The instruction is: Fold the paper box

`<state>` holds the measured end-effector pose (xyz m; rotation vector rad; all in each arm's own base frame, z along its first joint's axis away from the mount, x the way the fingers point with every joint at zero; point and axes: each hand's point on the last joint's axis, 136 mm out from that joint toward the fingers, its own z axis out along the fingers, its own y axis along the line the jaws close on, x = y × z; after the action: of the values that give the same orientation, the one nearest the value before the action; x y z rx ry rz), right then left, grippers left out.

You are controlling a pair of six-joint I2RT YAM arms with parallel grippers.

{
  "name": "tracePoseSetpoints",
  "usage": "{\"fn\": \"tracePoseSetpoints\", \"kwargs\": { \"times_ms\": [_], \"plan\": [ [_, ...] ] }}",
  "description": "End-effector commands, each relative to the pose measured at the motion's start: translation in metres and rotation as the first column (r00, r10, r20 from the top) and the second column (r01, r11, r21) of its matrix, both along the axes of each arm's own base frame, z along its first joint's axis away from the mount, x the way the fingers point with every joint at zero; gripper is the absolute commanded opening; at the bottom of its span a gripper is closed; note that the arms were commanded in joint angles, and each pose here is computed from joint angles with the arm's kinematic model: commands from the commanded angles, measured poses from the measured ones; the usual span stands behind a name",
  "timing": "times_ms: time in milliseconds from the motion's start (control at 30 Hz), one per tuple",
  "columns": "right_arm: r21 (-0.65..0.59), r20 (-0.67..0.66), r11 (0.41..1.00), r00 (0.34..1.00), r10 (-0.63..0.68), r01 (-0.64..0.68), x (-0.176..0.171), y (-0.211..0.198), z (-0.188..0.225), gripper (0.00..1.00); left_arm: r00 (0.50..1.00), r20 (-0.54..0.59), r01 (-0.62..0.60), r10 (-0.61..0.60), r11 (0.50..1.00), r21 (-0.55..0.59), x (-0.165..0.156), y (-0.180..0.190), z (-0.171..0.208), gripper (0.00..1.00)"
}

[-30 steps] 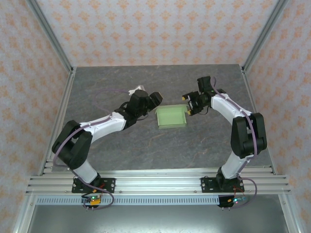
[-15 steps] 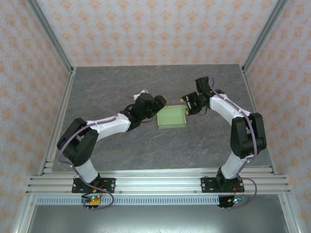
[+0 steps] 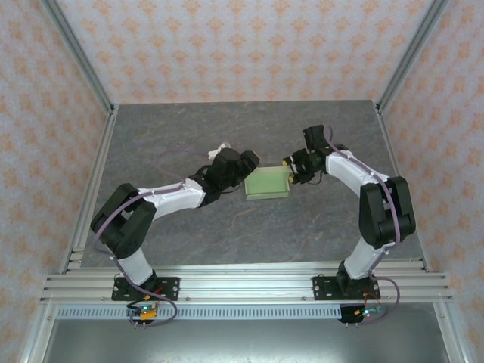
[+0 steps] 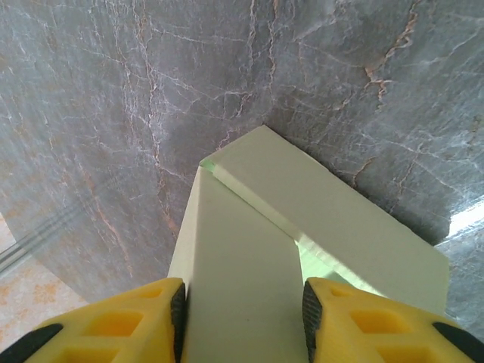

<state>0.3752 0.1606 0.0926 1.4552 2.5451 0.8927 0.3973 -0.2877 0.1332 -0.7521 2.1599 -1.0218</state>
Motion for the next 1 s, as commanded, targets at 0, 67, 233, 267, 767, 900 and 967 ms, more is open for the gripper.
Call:
{"fn": "tracePoseSetpoints", "kwargs": {
  "times_ms": [0, 67, 233, 267, 767, 900, 967],
  "plan": [
    [-0.014, -0.022, 1.000, 1.000, 0.019, -0.019, -0.017, 0.006, -0.011, 0.44, 0.996, -0.045, 0.076, -0.078, 0.996, -0.043, -0.025, -0.029, -0.017, 0.65],
    [-0.010, -0.029, 1.000, 0.999, 0.013, -0.014, -0.021, 0.006, -0.016, 0.43, 0.996, -0.055, 0.063, -0.066, 0.996, -0.057, -0.028, -0.030, -0.023, 0.64],
    [-0.008, -0.027, 1.000, 1.000, 0.008, -0.009, -0.025, 0.006, -0.017, 0.42, 0.997, -0.041, 0.062, -0.065, 0.996, -0.064, -0.026, -0.031, -0.017, 0.63],
    [-0.007, -0.025, 1.000, 1.000, 0.009, -0.009, -0.024, 0.007, -0.016, 0.42, 0.997, -0.036, 0.069, -0.072, 0.996, -0.064, -0.026, -0.033, -0.014, 0.63],
    [0.037, 0.017, 0.999, 1.000, 0.017, -0.017, -0.008, 0.016, 0.014, 0.42, 0.996, 0.013, 0.084, -0.085, 0.996, 0.032, -0.012, -0.008, 0.024, 0.77],
    [0.051, 0.016, 0.998, 1.000, 0.026, -0.027, -0.005, 0.019, 0.020, 0.44, 0.998, 0.005, 0.060, -0.060, 0.997, 0.049, -0.011, 0.017, 0.021, 0.78],
    [0.055, 0.018, 0.998, 0.999, 0.030, -0.031, -0.003, 0.021, 0.023, 0.44, 0.998, 0.003, 0.059, -0.059, 0.996, 0.062, -0.012, 0.025, 0.019, 0.80]
  ]
}}
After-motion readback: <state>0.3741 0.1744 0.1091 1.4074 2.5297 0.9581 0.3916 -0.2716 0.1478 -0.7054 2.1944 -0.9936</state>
